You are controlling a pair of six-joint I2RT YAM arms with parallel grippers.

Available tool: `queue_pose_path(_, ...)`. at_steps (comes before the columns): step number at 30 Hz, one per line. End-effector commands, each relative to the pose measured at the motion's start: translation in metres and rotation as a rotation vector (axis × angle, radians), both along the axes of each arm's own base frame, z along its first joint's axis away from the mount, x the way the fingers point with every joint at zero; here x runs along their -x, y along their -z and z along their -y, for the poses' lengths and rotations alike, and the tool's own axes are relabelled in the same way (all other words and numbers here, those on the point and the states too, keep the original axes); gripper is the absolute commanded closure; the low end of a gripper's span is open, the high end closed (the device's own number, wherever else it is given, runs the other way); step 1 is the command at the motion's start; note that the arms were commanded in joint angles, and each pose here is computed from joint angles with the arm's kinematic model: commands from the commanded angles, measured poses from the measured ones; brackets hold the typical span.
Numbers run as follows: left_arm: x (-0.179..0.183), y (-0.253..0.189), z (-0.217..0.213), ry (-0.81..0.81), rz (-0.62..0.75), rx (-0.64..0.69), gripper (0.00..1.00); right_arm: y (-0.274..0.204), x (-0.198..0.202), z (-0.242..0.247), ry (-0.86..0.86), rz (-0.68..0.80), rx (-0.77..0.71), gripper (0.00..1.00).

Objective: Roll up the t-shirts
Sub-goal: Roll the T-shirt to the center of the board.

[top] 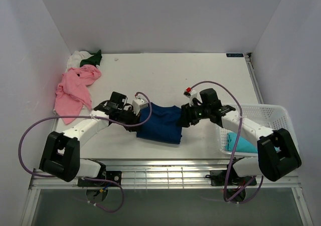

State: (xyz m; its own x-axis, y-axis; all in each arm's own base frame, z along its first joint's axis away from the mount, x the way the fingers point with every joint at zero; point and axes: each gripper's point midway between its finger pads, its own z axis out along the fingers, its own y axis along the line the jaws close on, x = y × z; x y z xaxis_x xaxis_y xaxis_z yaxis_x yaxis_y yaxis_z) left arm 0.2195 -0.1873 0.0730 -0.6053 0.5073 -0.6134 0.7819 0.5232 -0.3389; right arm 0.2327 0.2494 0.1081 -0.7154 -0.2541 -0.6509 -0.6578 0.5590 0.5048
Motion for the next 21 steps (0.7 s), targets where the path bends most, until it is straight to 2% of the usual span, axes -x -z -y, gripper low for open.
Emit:
queue_pose_path(1,-0.016,-0.013,0.001,-0.031,0.027,0.031,1.0,0.014,0.03,0.011,0.002,-0.119,0.023,0.43)
queue_pose_path(9,-0.019,-0.005,0.002,-0.041,-0.045,0.023,1.0,0.038,0.06,0.004,-0.013,-0.247,-0.004,0.43)
queue_pose_path(17,-0.016,-0.003,-0.001,-0.04,-0.048,0.017,1.0,0.037,0.059,-0.013,-0.042,-0.217,-0.058,0.44)
queue_pose_path(18,-0.017,-0.004,-0.001,-0.04,-0.048,0.015,1.0,0.037,0.06,-0.016,-0.052,-0.22,-0.067,0.46)
queue_pose_path(20,-0.018,-0.003,-0.002,-0.034,-0.043,0.004,1.0,0.033,0.065,-0.023,-0.094,-0.251,-0.106,0.58)
queue_pose_path(21,-0.018,0.001,-0.006,-0.037,-0.043,-0.024,1.0,0.028,0.065,-0.027,-0.105,-0.249,-0.133,0.71)
